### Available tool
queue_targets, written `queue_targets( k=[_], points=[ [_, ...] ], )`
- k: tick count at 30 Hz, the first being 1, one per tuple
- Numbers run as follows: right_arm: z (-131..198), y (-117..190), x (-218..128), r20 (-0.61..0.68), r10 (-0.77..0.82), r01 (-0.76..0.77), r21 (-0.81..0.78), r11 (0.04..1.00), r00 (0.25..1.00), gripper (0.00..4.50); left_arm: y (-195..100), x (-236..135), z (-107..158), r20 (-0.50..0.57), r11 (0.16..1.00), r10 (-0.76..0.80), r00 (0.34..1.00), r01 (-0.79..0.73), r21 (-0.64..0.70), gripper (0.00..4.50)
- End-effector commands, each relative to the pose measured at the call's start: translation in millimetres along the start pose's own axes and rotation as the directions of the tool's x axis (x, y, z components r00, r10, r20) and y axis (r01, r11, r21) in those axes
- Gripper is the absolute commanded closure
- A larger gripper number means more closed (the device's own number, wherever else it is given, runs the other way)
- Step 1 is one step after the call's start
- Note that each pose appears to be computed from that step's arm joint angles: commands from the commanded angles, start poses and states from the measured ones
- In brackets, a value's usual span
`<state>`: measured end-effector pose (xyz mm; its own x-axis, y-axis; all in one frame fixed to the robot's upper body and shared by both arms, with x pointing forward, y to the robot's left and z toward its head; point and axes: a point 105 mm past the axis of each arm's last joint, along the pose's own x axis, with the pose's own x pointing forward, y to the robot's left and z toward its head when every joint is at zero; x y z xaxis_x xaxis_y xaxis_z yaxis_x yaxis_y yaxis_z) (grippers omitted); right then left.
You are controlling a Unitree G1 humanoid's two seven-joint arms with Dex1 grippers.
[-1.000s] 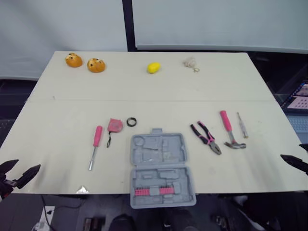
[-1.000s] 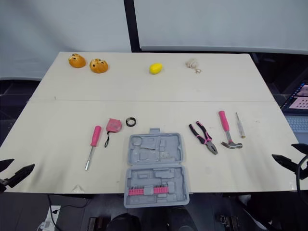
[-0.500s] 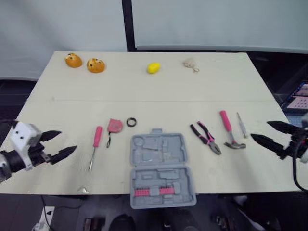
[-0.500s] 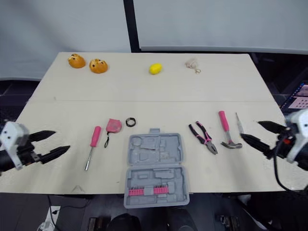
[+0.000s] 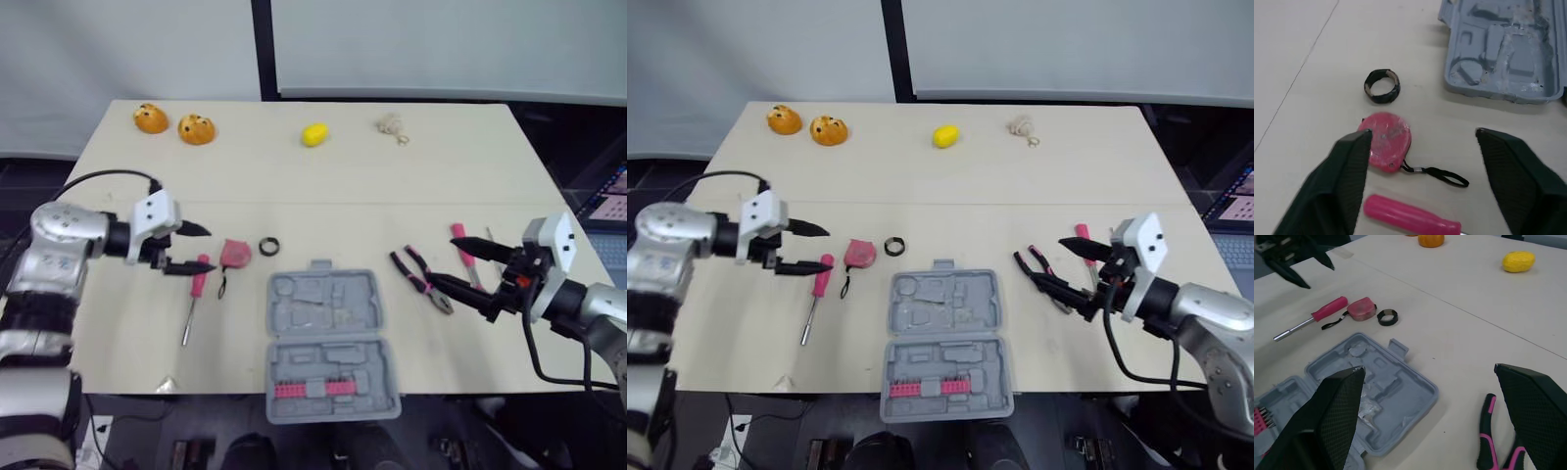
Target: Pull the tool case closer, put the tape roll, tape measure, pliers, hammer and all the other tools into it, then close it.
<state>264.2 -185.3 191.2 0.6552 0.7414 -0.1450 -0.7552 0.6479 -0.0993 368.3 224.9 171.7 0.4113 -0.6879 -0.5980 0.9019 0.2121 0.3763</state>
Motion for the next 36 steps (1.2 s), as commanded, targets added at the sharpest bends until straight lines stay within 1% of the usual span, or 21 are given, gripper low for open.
queue_targets(
  k=[1, 4, 7, 12, 18, 25, 30, 35, 36],
  points=[
    [7.3, 8.8, 5.3, 0.023, 0.020, -0.019, -0.050, 0.999, 1.000, 0.00, 9.4, 15.4, -3.4, -0.096, 0.997, -0.016, 0.995, 0.023, 0.077, 1.77],
    [6.2, 12.5, 8.6, 0.027, 0.027, -0.025, -0.060, 0.998, 0.999, 0.00, 16.9, 34.8, 4.4, -0.137, 0.991, -0.023, 0.990, 0.041, 0.129, 1.77],
    [4.9, 14.7, 9.8, 0.031, 0.023, -0.021, -0.068, 0.997, 0.999, 0.00, 23.6, 51.2, 10.9, -0.170, 0.987, 0.003, 0.986, 0.025, 0.162, 1.77],
    [3.0, 18.4, 7.4, 0.037, 0.007, -0.005, -0.067, 0.998, 0.999, 0.00, 27.1, 73.1, 16.8, -0.217, 0.978, 0.032, 0.976, 0.015, 0.209, 1.77],
    [0.6, 22.6, 2.5, 0.035, -0.028, 0.030, -0.067, 0.997, 0.999, 0.00, 23.2, 97.9, 7.9, -0.316, 0.965, 0.069, 0.946, 0.018, 0.262, 1.77],
    [1.1, 26.8, -0.4, 0.033, -0.045, 0.047, -0.068, 0.997, 0.998, 0.00, 19.4, 115.9, 5.0, -0.365, 0.945, 0.104, 0.925, 0.022, 0.325, 1.77],
    [1.6, 28.4, -1.8, 0.033, -0.055, 0.057, -0.066, 0.996, 0.998, 0.00, 16.7, 126.6, 6.7, -0.370, 0.941, 0.118, 0.921, 0.015, 0.337, 1.77],
    [3.6, 29.2, -3.2, 0.041, -0.069, 0.071, -0.061, 0.996, 0.997, 0.00, 12.4, 132.9, 2.9, -0.389, 0.937, 0.118, 0.914, 0.027, 0.349, 1.77],
    [3.5, 29.3, -3.8, 0.040, -0.072, 0.074, -0.060, 0.995, 0.997, 0.00, 11.8, 133.4, 2.6, -0.390, 0.937, 0.116, 0.913, 0.030, 0.349, 2.04]
  ],
)
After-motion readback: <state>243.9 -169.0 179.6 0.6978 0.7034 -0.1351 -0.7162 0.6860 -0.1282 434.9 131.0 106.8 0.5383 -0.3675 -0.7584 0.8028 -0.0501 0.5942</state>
